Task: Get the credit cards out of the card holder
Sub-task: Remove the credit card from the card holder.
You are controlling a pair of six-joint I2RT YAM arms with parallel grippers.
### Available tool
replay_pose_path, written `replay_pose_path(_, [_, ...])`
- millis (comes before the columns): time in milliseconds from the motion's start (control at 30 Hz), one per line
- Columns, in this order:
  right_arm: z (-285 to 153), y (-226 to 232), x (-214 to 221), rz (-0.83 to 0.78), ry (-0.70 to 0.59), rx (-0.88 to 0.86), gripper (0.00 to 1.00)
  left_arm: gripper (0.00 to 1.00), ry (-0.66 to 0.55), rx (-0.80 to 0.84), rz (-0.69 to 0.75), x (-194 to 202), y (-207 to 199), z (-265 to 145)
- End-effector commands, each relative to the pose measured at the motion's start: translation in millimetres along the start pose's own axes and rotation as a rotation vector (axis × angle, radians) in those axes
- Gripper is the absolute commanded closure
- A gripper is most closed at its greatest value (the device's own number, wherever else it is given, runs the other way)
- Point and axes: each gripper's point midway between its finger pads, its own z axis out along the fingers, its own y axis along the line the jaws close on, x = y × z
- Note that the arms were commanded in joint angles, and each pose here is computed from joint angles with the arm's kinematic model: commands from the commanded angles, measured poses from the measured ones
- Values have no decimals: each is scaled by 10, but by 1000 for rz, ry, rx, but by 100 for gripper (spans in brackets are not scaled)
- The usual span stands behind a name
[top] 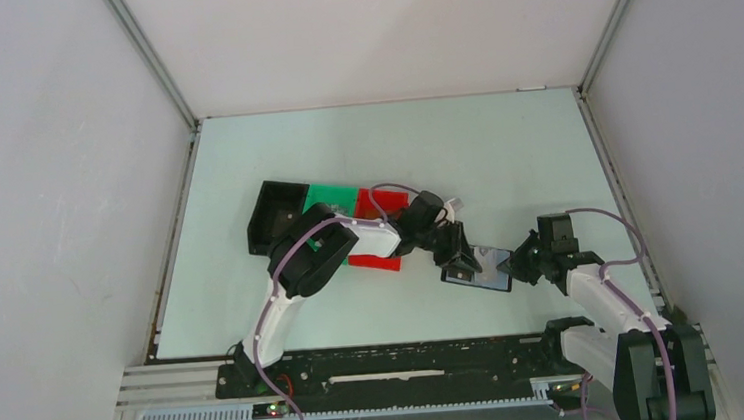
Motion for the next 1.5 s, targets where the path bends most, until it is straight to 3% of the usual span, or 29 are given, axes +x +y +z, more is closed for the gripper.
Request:
replay_pose_path(0, [33,-201,54,2,5,84,89,77,-32,60,27,-69,-236,-114])
replay_pose_path(167, [35,-205,56,2,6,86,89,89,-26,61,13,-65,-220,-99])
replay_pose_path(233, [36,-208,53,4,4,88,89,89,-27,61,12,-65,-216,-109])
replay_pose_path(333, [37,-209,49,5,3,90,89,71,-32,56,12,-63,-191,-135])
replay_pose_path(433, [37,-206,47,4,4,90,89,68,-28,54,9,-54,-165,-136])
replay_pose_path(567, [38,-208,44,5,2,91,89,74,-39,65,5,-79,-182,-150])
replay_pose_path(1000, [41,-208,38,6,2,95,89,81,-60,71,-8,-117,-165,-181])
replay_pose_path(1167, [40,-208,48,4,5,95,89,99,-59,76,-10,-119,-173,-180])
replay_pose_path(1467, [-221,162,-124,-35,-73,-45,85,100,-48,39,13,-105,-130,-189])
